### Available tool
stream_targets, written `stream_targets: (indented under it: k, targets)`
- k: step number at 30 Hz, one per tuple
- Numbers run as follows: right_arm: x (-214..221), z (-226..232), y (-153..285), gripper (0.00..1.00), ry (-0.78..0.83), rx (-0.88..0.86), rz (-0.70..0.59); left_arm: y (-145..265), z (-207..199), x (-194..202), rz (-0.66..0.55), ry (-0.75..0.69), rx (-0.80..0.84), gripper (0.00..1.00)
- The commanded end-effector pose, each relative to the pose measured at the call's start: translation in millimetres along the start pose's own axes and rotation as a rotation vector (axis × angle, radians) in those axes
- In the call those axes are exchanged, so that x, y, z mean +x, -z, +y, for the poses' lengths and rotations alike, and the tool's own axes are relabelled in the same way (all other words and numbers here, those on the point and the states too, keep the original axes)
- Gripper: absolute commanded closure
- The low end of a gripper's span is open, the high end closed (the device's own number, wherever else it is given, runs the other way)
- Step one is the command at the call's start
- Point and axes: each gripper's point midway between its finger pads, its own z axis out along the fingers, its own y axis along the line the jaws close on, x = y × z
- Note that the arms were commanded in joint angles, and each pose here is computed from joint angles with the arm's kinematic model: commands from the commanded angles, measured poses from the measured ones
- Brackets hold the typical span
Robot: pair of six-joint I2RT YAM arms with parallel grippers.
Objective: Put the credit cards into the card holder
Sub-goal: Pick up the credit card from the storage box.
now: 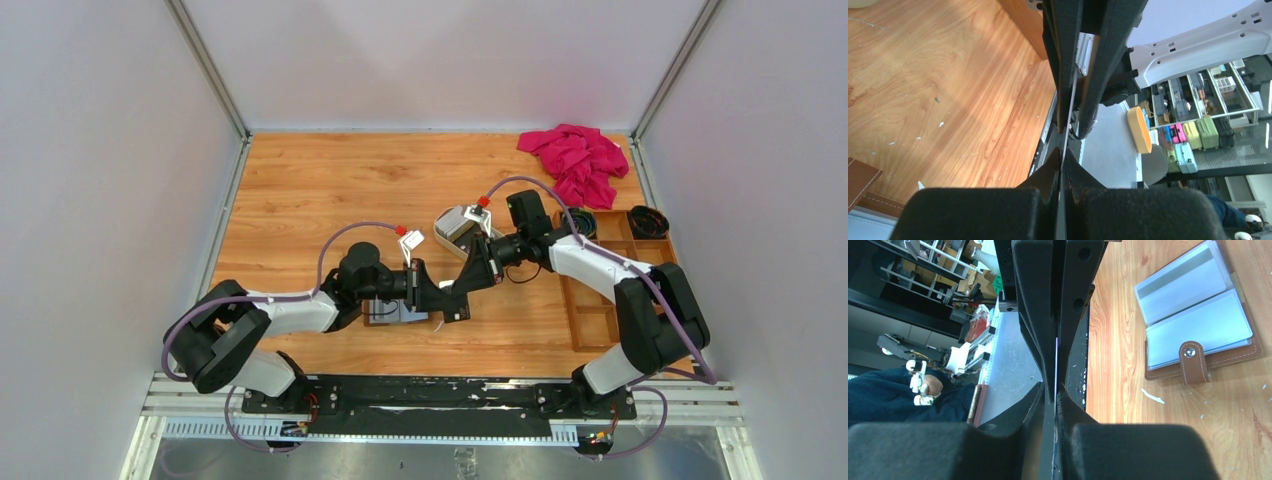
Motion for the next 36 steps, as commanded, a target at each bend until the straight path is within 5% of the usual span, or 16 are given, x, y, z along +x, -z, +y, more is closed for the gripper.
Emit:
stream_targets:
  k: [1,3,6,12,18,24,30,36]
  targets:
    - [-4,13,-3,0.89,0.014,-0.065,0.013,4,5,-1,0.011,-0.01,-0.02,1.0]
    - [-4,13,-2,1.0,0.014,-0.068,0.013,5,4,-2,0.01,-0.012,-0.021,1.0]
    - [-3,14,-4,1.0,0.016,-0.071,0.017,6,4,-2,0.007,-0.012,-0.025,0.96]
    - [1,8,-7,1.0,0.01,-0.028,0.025,25,7,-2,-0.03,-0.023,-0.086,0.65]
    - [0,-4,-8,1.0,-0.001,0.034,0.014,69,32,0,-0.118,-0.056,-0.288,0.55]
    - [-2,-19,-8,1.0,-0.024,0.117,-0.023,111,58,-10,-0.201,-0.152,-0.569,0.34]
    - [-10,-39,-16,1.0,-0.072,0.226,-0.095,143,62,-30,-0.297,-0.239,-0.731,0.01]
    - [-30,-58,-40,1.0,-0.144,0.254,-0.141,154,70,-34,-0.323,-0.247,-0.805,0.0]
